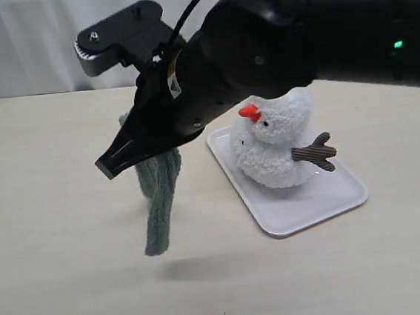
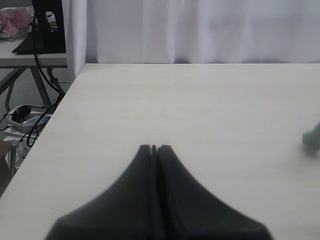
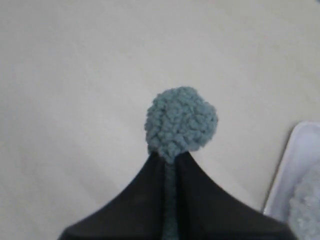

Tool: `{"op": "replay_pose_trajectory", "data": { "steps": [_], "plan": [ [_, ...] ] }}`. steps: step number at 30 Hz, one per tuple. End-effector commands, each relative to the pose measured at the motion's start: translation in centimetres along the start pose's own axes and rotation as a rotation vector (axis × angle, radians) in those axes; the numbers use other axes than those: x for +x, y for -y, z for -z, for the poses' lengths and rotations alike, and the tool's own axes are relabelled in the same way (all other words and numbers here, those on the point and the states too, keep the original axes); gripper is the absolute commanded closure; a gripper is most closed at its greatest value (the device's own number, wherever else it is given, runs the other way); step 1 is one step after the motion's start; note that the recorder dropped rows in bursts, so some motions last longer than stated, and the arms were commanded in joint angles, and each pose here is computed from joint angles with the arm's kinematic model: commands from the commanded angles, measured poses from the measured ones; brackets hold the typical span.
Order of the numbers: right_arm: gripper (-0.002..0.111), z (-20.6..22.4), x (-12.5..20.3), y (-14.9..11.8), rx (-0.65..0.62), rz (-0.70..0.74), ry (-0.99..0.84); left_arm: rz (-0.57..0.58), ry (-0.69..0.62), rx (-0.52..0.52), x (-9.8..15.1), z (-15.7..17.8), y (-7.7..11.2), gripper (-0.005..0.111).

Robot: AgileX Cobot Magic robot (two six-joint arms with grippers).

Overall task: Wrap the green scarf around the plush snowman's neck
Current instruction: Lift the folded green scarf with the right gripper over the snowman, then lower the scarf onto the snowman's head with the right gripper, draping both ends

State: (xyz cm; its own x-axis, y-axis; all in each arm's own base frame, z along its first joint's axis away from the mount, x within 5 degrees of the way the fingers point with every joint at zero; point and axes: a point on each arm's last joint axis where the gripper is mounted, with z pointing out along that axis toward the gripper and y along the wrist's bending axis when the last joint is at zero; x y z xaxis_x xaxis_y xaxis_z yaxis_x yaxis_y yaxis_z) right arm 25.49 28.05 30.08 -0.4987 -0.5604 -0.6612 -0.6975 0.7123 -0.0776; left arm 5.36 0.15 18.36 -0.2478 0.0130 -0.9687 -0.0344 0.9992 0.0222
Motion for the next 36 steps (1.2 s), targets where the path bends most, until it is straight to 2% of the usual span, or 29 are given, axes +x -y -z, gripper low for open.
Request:
{"op": "replay_pose_trajectory", "data": {
  "steps": [1,4,5,7,15,22,36],
  "plan": [
    [0.104,4.6,-0.7,0.8,0.074,0.058,0.075,0.003,0.014,-0.006,0.0,0.0,0.0,0.107],
    [0.104,6.0,-0.7,3.0,0.296,0.040,0.077,0.003,0.014,-0.006,0.0,0.0,0.0,0.107],
    [0.104,6.3,-0.6,4.2,0.412,-0.001,0.072,0.003,0.014,-0.006,0.0,0.0,0.0,0.107],
    [0.104,6.3,-0.4,6.1,0.525,-0.087,0.075,0.003,0.014,-0.006,0.0,0.0,0.0,0.107],
    [0.104,4.1,-0.2,10.4,0.542,-0.174,0.092,0.003,0.014,-0.006,0.0,0.0,0.0,0.107],
    [0.104,1.5,1.7,13.7,0.623,-0.223,-0.042,0.003,0.014,-0.006,0.0,0.0,0.0,0.107],
    [0.104,-1.3,6.1,17.5,0.674,-0.318,-0.220,0.003,0.014,-0.006,0.0,0.0,0.0,0.107]
  ]
}}
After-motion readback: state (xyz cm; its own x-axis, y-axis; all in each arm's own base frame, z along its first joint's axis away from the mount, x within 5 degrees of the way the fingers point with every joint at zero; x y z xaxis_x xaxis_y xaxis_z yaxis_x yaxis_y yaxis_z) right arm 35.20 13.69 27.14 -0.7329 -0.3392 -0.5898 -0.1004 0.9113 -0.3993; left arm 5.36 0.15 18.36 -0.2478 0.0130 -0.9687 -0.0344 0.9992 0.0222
